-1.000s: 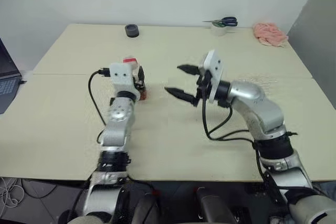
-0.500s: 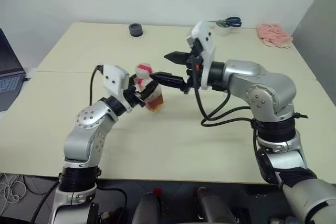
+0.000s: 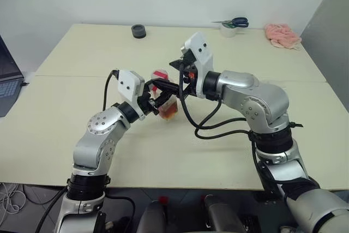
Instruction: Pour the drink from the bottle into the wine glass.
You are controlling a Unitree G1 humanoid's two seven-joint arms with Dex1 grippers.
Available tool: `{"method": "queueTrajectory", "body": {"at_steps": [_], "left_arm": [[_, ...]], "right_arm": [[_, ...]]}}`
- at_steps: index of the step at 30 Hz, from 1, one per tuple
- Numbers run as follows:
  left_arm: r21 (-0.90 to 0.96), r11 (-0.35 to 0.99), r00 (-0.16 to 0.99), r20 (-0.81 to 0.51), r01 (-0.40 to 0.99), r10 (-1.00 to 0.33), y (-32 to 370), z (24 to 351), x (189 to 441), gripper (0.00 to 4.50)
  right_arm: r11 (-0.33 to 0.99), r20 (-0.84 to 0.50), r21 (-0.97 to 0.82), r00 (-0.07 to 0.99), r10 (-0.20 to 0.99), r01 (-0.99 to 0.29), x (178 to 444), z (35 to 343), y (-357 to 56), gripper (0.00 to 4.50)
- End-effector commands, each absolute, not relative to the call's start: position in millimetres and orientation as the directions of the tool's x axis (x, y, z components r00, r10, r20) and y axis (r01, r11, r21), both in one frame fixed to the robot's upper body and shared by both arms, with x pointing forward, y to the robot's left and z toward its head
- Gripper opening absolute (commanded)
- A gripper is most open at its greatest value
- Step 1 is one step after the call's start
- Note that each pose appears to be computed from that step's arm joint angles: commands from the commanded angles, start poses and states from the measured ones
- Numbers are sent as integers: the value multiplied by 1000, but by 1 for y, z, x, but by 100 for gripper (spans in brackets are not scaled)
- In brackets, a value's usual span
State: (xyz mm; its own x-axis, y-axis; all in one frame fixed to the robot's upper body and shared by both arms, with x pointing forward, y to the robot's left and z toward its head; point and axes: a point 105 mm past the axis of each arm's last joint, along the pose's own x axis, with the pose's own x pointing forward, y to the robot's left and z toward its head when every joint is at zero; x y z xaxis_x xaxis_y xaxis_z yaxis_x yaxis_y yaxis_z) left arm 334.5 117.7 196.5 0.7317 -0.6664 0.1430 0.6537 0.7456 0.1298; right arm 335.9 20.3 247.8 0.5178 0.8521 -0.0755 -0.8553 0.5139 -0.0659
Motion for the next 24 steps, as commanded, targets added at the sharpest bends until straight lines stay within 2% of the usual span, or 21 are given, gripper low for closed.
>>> {"method": "queueTrajectory", "body": {"at_steps": [1, 4, 5, 9, 12, 13, 14, 15, 16, 19, 22, 24], "left_arm": [[189, 729, 699, 206, 658, -684, 110, 216, 330, 219], [189, 731, 700, 209, 656, -683, 110, 216, 330, 219], [189, 732, 701, 209, 655, -682, 110, 216, 330, 219], [189, 725, 695, 208, 662, -689, 109, 215, 328, 219], [176, 698, 664, 219, 694, -715, 106, 218, 325, 219], [175, 691, 655, 224, 702, -722, 105, 218, 324, 219], [175, 675, 640, 219, 717, -736, 103, 218, 323, 219], [175, 660, 626, 213, 731, -750, 100, 218, 321, 218], [175, 647, 615, 205, 742, -761, 99, 217, 320, 218], [177, 628, 600, 190, 758, -777, 97, 216, 318, 218], [178, 629, 602, 187, 757, -777, 99, 216, 318, 218], [182, 631, 604, 186, 754, -775, 100, 216, 320, 218]], "right_arm": [[535, -75, -75, 540, 838, -841, 337, 249, 17, 328], [541, -85, -70, 545, 834, -838, 338, 246, 17, 216], [544, -82, -68, 548, 833, -837, 338, 246, 17, 190], [529, -32, -67, 532, 846, -846, 340, 258, 15, 190], [253, 8, -152, 255, 967, -955, 323, 265, 15, 190], [94, -23, -137, 98, 995, -986, 310, 259, 10, 190], [-65, -72, -131, -56, 996, -989, 298, 252, 0, 190], [-177, -112, -125, -163, 980, -976, 292, 247, -10, 190], [-232, -136, -122, -216, 967, -965, 292, 246, -17, 190], [-168, -100, -140, -155, 983, -976, 320, 258, -19, 190], [-134, -116, -144, -117, 986, -980, 330, 258, -21, 190], [-137, -66, -134, -129, 989, -981, 326, 267, -25, 190]]}}
